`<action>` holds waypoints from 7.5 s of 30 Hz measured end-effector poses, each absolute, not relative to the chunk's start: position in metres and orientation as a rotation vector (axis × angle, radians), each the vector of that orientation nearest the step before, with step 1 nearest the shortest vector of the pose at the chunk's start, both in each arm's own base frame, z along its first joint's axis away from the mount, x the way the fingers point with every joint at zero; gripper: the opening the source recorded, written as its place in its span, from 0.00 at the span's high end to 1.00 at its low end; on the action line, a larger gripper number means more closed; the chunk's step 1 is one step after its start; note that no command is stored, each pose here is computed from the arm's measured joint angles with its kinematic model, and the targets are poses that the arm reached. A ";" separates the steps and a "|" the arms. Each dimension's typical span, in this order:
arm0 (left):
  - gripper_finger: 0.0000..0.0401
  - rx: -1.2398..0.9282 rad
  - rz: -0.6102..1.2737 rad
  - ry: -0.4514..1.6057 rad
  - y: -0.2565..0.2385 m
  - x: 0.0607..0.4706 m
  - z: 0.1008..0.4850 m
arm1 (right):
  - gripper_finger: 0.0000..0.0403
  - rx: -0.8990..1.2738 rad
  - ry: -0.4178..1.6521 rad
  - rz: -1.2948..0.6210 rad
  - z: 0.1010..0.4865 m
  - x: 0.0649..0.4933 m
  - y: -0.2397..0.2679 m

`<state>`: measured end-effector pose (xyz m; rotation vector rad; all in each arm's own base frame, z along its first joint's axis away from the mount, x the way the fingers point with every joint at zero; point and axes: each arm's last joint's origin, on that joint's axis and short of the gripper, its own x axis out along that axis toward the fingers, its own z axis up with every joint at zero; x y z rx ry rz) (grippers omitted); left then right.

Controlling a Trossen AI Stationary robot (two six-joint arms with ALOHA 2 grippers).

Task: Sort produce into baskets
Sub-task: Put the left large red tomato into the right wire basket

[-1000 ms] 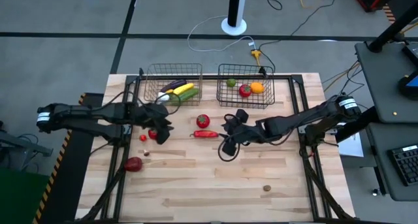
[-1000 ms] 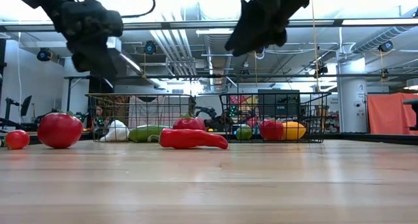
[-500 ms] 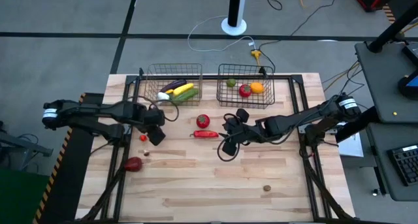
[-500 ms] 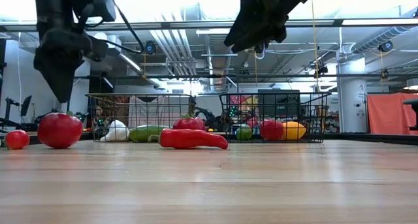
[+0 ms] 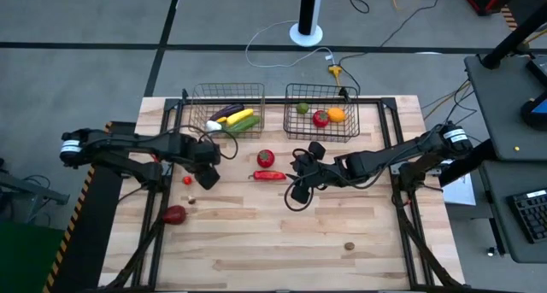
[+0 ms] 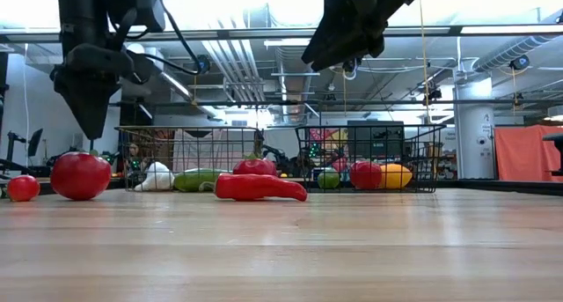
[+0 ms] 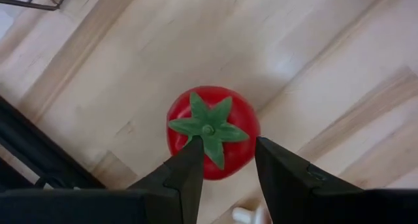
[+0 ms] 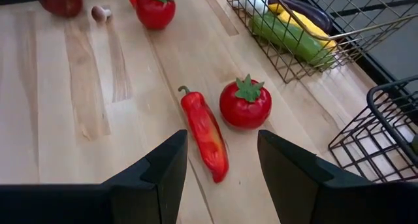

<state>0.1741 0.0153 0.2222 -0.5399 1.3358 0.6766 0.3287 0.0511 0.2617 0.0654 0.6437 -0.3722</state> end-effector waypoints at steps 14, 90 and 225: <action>0.46 -0.557 0.742 1.375 0.016 0.177 0.215 | 0.56 0.032 0.648 -0.360 0.260 0.328 0.051; 0.24 0.180 0.131 0.603 0.024 0.286 0.320 | 0.56 0.079 0.658 -0.355 0.310 0.267 0.048; 0.18 0.038 0.163 0.831 0.182 0.431 0.247 | 0.56 0.083 0.555 -0.380 0.324 0.243 0.043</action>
